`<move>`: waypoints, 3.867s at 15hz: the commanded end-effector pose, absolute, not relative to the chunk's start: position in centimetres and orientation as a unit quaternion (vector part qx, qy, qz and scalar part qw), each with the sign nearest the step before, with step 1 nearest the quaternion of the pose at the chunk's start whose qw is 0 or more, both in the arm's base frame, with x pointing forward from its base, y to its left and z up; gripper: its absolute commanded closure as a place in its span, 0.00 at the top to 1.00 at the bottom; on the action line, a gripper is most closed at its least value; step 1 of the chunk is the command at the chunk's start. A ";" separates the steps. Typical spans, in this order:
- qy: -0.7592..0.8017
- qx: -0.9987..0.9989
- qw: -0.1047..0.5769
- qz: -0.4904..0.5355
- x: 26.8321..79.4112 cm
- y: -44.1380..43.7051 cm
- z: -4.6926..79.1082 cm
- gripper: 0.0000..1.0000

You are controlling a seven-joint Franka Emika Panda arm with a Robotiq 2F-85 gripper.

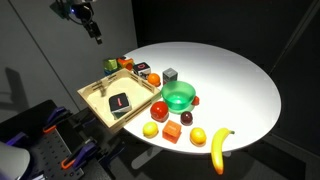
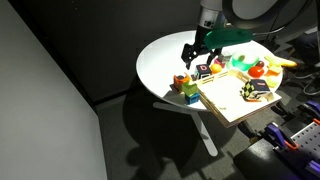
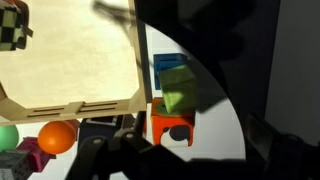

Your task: Put the yellow block in the crate

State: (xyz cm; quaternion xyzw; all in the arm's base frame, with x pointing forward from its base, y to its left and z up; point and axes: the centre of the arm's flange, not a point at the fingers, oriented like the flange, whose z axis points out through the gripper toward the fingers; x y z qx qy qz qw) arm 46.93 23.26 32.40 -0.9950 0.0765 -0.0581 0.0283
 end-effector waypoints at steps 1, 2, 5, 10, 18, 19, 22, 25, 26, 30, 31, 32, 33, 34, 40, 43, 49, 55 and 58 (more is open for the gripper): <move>0.028 -0.996 0.046 -0.069 47.4 23.4 30.8 1.00; 0.014 -0.997 0.043 -0.066 47.6 23.4 30.3 1.00; -0.008 -0.998 0.035 -0.058 47.9 23.3 28.9 1.00; -0.010 -0.999 0.014 -0.050 48.5 22.8 27.1 1.00; -0.009 -0.999 -0.015 -0.044 48.0 23.4 24.5 1.00; -0.007 -0.999 -0.016 -0.046 48.0 23.5 24.1 1.00; -0.008 -0.998 -0.021 -0.052 48.3 23.7 23.0 1.00; -0.005 -0.998 -0.025 -0.052 48.8 23.8 21.8 1.00; -0.004 -0.998 -0.025 -0.052 49.0 23.9 21.6 1.00; -0.004 -0.998 -0.025 -0.053 49.6 24.4 20.7 1.00; -0.005 -0.998 -0.025 -0.053 49.8 24.6 20.5 1.00; -0.006 -0.998 -0.025 -0.054 49.9 24.8 20.3 1.00; -0.008 -0.998 -0.025 -0.056 50.1 24.9 20.1 1.00; -0.009 -0.998 -0.027 -0.059 50.2 25.0 20.0 1.00; -0.002 -0.997 -0.048 -0.058 51.1 24.8 19.0 0.73; 0.004 -0.997 -0.051 -0.057 51.3 24.5 18.9 0.49; 0.019 -0.996 -0.057 -0.060 51.0 23.7 20.5 0.28; 0.049 -0.995 -0.074 -0.047 49.8 20.4 22.3 0.28; 0.072 -0.994 -0.077 -0.041 48.7 18.0 22.6 0.28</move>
